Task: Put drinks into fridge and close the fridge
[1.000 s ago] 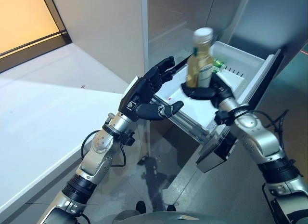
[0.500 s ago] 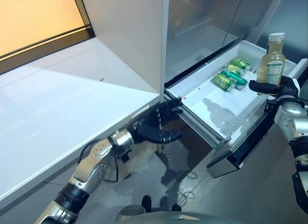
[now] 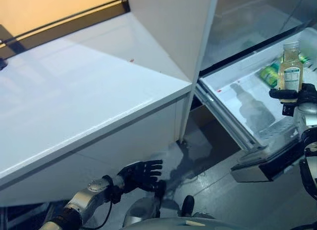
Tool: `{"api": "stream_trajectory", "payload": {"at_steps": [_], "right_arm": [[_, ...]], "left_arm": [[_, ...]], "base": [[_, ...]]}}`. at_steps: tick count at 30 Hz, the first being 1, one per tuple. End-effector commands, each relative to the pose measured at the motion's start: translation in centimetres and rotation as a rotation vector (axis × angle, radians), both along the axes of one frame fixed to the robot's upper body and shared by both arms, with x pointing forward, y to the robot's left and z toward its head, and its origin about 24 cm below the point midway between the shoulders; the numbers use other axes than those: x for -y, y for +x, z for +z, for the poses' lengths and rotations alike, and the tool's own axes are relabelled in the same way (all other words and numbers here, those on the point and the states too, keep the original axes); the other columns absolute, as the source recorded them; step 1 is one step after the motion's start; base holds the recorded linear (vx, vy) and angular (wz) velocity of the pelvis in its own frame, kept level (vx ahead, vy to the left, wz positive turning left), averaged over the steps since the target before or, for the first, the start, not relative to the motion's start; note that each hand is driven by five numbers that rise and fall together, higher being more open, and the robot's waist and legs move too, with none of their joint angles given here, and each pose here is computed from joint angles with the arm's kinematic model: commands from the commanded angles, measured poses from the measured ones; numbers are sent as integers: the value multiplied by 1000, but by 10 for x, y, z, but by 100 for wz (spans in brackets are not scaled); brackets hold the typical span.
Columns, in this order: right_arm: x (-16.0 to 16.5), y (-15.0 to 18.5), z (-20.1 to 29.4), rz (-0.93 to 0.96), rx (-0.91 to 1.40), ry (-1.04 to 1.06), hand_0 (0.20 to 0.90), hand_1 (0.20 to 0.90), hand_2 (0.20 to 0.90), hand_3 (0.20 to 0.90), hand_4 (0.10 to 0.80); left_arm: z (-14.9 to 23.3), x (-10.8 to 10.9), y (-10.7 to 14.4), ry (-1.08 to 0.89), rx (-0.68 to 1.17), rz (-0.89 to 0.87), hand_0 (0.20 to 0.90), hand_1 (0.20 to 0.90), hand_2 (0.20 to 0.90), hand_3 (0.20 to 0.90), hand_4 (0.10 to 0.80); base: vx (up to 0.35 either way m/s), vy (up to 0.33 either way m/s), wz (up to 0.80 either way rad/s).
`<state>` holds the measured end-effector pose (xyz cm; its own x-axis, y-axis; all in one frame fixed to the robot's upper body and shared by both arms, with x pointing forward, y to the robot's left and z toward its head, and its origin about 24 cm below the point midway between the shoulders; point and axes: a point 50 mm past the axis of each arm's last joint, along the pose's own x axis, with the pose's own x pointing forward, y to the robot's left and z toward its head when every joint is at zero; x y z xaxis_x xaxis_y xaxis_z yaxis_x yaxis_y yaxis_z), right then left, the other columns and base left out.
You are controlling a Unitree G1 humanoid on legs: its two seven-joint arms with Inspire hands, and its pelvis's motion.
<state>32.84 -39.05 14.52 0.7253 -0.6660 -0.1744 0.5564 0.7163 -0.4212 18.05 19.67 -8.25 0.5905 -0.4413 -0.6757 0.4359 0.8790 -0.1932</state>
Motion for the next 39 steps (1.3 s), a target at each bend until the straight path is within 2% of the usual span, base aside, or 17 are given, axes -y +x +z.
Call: {"api": "stream_trajectory", "payload": {"at_steps": [1,5,14,21,23,24,25,34,39], "right_arm": [[-2,11,84,76,177,-208,300,300,300,200,100],[2,7,51,113,-61,-198,300,300,300,200,100],[-2,6,25,219,-342,-231,300,300,300,200,100],[1,3,22,276,-565,-285,300,300,300,200,100],[3,1,21,281,-620,-273,573,573,573,518,418],[4,0,20,285,-642,-262,660,660,660,620,520],[5,-2,18,291,-679,-233,900,900,900,900,800],[-1,-1,10,339,-719,-167,900,900,900,900,800],[-14,11,20,428,-608,-204,900,900,900,900,800]], "left_arm": [[7,-6,13,89,169,38,900,900,900,900,800],[-10,-26,4,229,120,108,900,900,900,900,800],[-19,-45,6,299,37,209,900,900,900,900,800],[-16,-45,12,299,37,185,900,900,900,900,800],[-16,-45,12,302,35,175,900,900,900,900,800],[-15,-45,12,306,34,169,900,900,900,900,800],[-15,-46,12,313,31,158,900,900,900,900,800],[-22,-53,3,373,-29,160,900,900,900,900,800],[-31,-61,-11,424,-100,158,900,900,900,900,800]], "base": [[-77,-52,6],[-56,-34,3],[-19,-9,-3],[-14,-2,0],[0,0,0],[0,0,0],[0,0,0],[0,0,0],[6,21,0]]}}
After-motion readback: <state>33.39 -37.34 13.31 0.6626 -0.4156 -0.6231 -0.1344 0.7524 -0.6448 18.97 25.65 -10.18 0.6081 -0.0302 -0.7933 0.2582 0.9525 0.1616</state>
